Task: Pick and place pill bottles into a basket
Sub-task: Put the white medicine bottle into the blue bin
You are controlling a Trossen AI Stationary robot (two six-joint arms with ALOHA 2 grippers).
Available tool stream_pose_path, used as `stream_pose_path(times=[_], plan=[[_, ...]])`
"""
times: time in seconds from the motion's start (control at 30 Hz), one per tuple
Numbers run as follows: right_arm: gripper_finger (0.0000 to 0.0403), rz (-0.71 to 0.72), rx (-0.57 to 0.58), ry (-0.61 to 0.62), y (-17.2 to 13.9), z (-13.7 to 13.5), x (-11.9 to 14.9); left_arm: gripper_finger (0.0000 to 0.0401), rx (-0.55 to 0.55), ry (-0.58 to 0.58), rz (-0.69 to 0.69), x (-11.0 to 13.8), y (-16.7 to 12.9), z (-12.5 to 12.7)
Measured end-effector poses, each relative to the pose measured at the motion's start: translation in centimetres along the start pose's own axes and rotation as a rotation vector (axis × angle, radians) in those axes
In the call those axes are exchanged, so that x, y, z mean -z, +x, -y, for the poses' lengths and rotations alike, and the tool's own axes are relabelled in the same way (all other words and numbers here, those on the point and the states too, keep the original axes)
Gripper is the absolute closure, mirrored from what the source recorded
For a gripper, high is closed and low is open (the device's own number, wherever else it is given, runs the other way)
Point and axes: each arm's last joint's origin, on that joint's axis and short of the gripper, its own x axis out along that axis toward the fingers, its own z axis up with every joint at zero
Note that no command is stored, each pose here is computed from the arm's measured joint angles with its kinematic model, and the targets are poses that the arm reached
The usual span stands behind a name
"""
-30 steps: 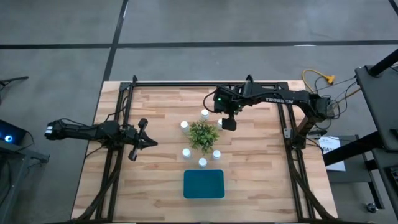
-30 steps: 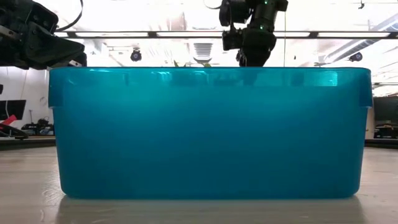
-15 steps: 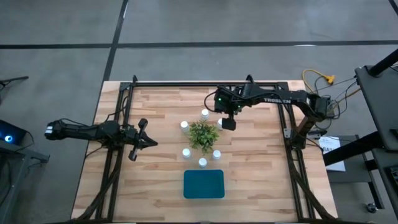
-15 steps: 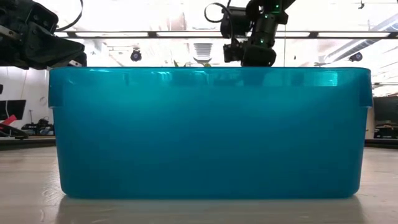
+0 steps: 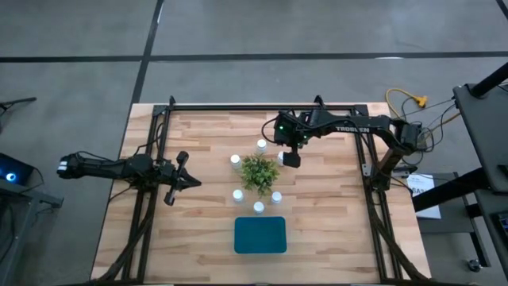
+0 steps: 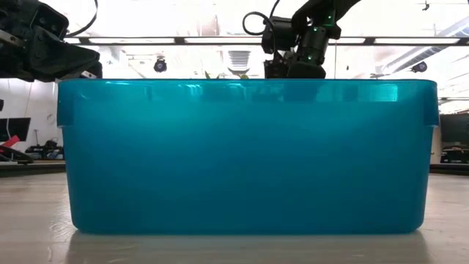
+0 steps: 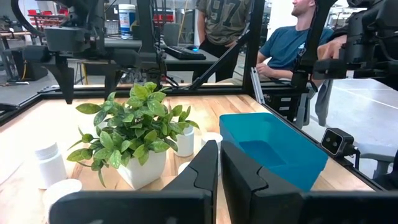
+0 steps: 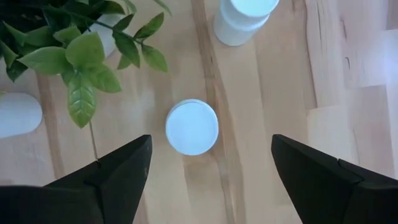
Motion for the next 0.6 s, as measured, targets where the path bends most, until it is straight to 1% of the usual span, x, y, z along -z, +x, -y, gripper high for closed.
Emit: stream_pose_path(times=[0.27, 0.6], plan=[[0.0089, 0.020, -0.042, 0.007, 0.2, -0.1, -0.2, 0.0400, 0.000, 0.000, 0.000, 0.0, 0.0, 0.0], [0.0089, -0.044, -0.068, 0.014, 2.7, 0.0, -0.3, 0.0400, 0.000, 0.000, -0.001, 0.0, 0.0, 0.0]])
